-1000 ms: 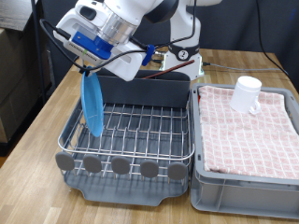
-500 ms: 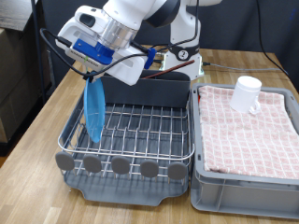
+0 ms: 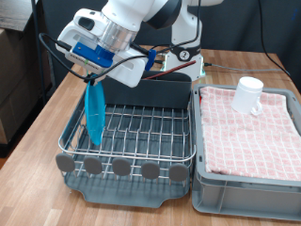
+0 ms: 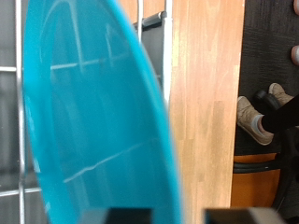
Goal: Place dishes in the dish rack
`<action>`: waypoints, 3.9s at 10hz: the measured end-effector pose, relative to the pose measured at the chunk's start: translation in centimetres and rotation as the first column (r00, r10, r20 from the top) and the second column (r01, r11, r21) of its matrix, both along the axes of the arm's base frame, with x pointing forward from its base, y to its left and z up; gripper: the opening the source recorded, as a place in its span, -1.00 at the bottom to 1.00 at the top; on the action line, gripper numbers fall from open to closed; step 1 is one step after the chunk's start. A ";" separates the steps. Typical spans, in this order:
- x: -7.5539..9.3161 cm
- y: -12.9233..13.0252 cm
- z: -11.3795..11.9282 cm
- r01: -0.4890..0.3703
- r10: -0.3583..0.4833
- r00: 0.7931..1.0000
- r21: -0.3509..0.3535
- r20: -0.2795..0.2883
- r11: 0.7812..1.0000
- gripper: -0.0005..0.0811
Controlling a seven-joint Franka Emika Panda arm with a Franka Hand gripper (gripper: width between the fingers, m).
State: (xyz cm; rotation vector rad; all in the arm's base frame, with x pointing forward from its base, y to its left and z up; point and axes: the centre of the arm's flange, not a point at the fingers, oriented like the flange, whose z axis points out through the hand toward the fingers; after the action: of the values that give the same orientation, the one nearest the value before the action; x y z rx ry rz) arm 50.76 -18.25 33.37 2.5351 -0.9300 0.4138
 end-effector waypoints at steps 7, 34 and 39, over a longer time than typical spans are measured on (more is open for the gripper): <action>0.5 -0.4 1.1 -0.008 0.010 1.000 0.123 -0.017 0.992 0.77; -1.0 25.5 11.2 0.117 -0.072 0.988 0.370 -0.134 0.922 0.98; -2.1 28.2 11.2 0.104 -0.043 0.986 0.400 -0.159 0.911 0.98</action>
State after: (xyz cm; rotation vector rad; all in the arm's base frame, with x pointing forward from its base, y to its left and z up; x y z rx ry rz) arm 48.63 9.92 44.61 2.8390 -1.1498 0.0027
